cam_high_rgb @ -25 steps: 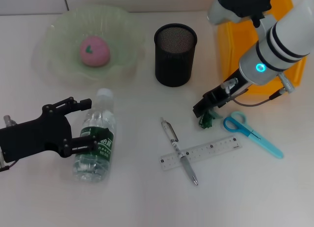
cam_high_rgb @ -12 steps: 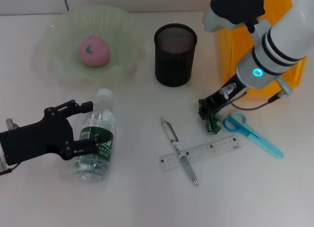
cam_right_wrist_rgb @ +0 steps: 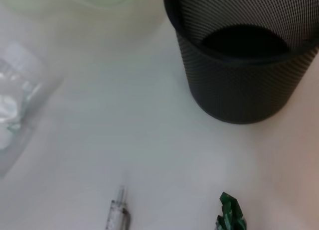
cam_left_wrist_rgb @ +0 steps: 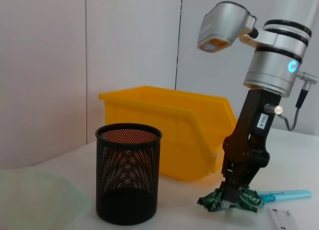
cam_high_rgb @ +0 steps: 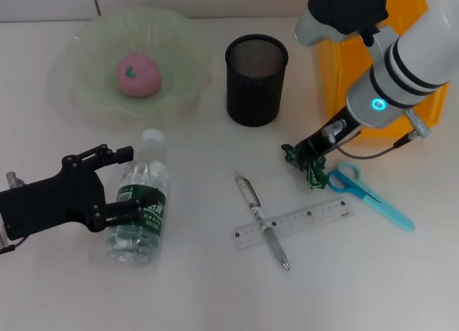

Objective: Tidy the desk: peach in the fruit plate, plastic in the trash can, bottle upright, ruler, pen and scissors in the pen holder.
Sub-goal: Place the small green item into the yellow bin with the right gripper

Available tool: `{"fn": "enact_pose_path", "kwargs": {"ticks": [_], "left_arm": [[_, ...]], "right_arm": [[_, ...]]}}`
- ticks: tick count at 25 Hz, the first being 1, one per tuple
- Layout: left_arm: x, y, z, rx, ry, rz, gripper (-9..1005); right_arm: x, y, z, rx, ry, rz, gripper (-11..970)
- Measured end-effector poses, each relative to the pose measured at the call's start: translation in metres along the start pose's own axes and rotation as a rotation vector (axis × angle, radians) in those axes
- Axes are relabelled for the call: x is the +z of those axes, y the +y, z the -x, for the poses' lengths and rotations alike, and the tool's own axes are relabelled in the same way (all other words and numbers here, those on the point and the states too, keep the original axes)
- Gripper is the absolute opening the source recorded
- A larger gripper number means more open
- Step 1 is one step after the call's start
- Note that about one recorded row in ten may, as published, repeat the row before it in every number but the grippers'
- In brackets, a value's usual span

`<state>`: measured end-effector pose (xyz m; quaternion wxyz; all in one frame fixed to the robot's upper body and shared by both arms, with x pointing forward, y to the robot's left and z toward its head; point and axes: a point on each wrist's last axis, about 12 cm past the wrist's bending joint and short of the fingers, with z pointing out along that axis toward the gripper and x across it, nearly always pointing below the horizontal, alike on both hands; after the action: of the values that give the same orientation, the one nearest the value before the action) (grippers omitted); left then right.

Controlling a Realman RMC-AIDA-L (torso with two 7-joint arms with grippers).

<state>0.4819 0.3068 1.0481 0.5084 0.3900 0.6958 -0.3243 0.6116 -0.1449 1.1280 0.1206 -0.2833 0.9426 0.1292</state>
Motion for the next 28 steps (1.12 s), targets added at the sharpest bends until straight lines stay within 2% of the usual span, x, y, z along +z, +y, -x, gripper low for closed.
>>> {"fn": "enact_pose_path", "kwargs": {"ticks": [2, 3, 5, 9, 10, 11, 15, 20, 23, 28], "left_arm": [[0.0, 0.0, 0.0, 0.001, -0.001, 0.001, 857], [0.0, 0.0, 0.0, 0.001, -0.001, 0.001, 857], [0.0, 0.0, 0.001, 0.001, -0.003, 0.001, 857], [0.0, 0.001, 0.001, 0.002, -0.005, 0.0, 856], [0.0, 0.001, 0.001, 0.003, -0.006, 0.0, 856], [0.0, 0.001, 0.002, 0.004, -0.006, 0.0, 855], [0.001, 0.0, 0.002, 0.006, -0.009, -0.004, 854], [0.002, 0.001, 0.004, 0.011, -0.014, -0.007, 853], [0.004, 0.002, 0.006, 0.007, -0.017, -0.011, 853], [0.005, 0.003, 0.009, -0.001, -0.035, -0.011, 852]], "right_arm": [[-0.008, 0.002, 0.0, -0.01, -0.019, 0.004, 134], [-0.023, 0.005, -0.001, -0.022, -0.062, 0.008, 125], [-0.032, 0.006, -0.001, -0.027, -0.09, 0.007, 107], [-0.084, 0.009, -0.003, -0.044, -0.238, -0.021, 87], [-0.112, -0.003, -0.008, -0.009, -0.33, -0.061, 87], [-0.112, -0.003, -0.008, -0.009, -0.33, -0.061, 87], [-0.142, -0.039, -0.019, 0.077, -0.444, -0.171, 88], [-0.134, -0.079, -0.023, 0.151, -0.516, -0.21, 107], [-0.117, -0.09, -0.022, 0.124, -0.569, -0.2, 162], [-0.108, -0.094, -0.022, 0.132, -0.552, -0.188, 263]]}}
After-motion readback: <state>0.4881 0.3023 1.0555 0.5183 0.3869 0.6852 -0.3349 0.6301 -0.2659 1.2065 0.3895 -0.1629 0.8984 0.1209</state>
